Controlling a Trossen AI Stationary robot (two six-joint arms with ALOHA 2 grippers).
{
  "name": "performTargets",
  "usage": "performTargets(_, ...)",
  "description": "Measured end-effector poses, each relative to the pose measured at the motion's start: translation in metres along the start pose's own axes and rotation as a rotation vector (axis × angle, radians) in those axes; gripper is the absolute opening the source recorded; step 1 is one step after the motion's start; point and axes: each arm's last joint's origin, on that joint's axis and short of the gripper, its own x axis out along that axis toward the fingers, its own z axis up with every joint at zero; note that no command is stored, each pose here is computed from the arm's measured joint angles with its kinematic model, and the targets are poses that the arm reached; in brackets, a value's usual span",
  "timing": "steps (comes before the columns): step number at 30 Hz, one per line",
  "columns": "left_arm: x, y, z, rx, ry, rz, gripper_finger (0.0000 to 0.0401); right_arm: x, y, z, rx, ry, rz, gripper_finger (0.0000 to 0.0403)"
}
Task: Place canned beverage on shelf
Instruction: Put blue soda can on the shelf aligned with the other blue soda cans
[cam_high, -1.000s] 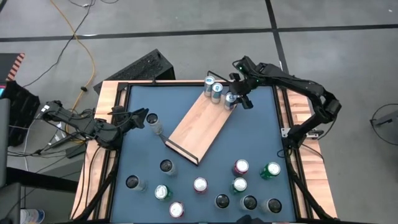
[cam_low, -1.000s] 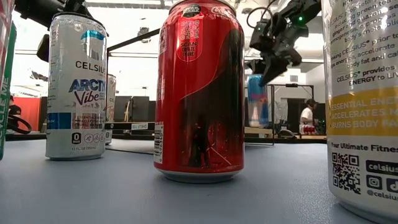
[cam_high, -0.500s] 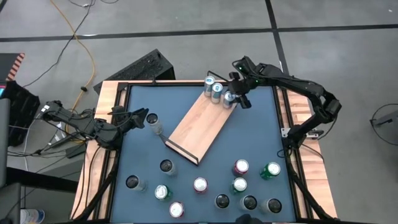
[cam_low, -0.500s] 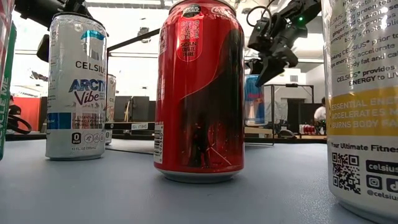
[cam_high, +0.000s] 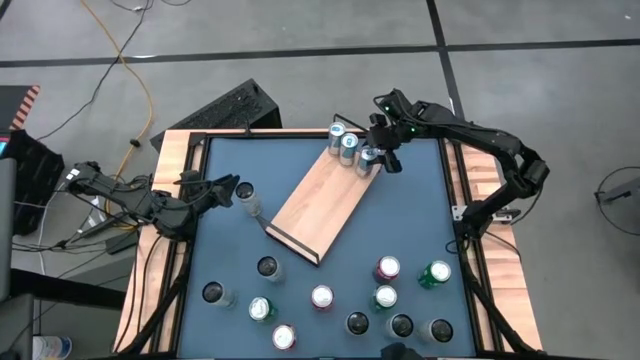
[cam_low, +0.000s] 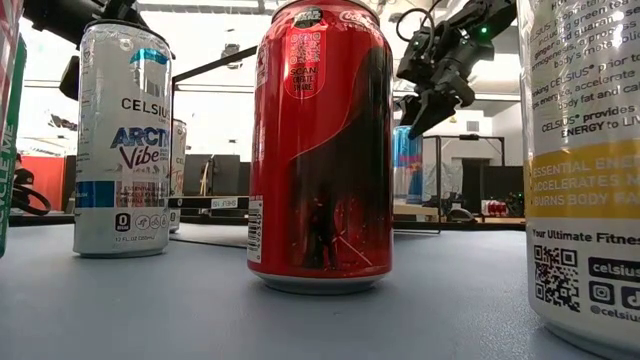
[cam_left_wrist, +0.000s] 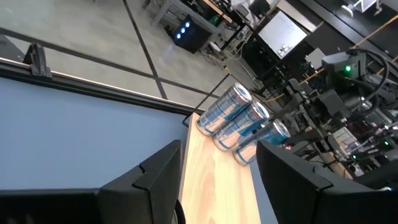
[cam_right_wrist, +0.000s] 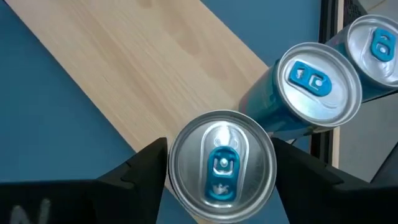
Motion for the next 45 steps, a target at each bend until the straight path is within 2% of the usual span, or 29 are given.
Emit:
performTargets(13,0.000,0.000,0.000,0.001,0.002,-0.002,0.0194,-0.017,0.003,0.006,-0.018,-0.026,-0.067,0.0270)
performTargets(16,0.000,0.000,0.000,0.001,0.002,-0.001,0.0194,-0.031,0.009,0.009,-0.021,-0.037,-0.092,0.0270)
performTargets(20,0.000,0.000,0.000,0.000,0.002,-0.002,0.0194,-0.054,0.024,0.013,0.051,-0.044,-0.104,0.0263)
performTargets(24,0.000,0.000,0.000,0.002,-0.004,0.002,0.0194,-0.079,0.038,0.015,0.125,-0.048,-0.166,0.0214)
performTargets(26,0.000,0.000,0.000,0.005,-0.013,0.008,0.0194,-0.085,0.043,0.013,0.169,-0.026,-0.171,0.0168)
performTargets(30,0.000,0.001,0.001,0.004,-0.028,0.017,0.0194,-0.078,0.052,-0.003,0.268,-0.010,-0.150,0.0047)
performTargets(32,0.000,0.001,0.001,0.003,-0.037,0.023,0.0194,-0.066,0.057,-0.015,0.299,0.006,-0.135,0.0014)
performTargets(38,0.000,0.001,0.001,0.002,-0.048,0.029,0.0194,-0.036,0.067,-0.032,0.344,0.004,-0.113,0.0006)
performTargets(45,0.000,0.001,0.001,0.007,-0.047,0.032,0.0194,-0.025,0.063,-0.024,0.311,-0.042,-0.124,0.0001)
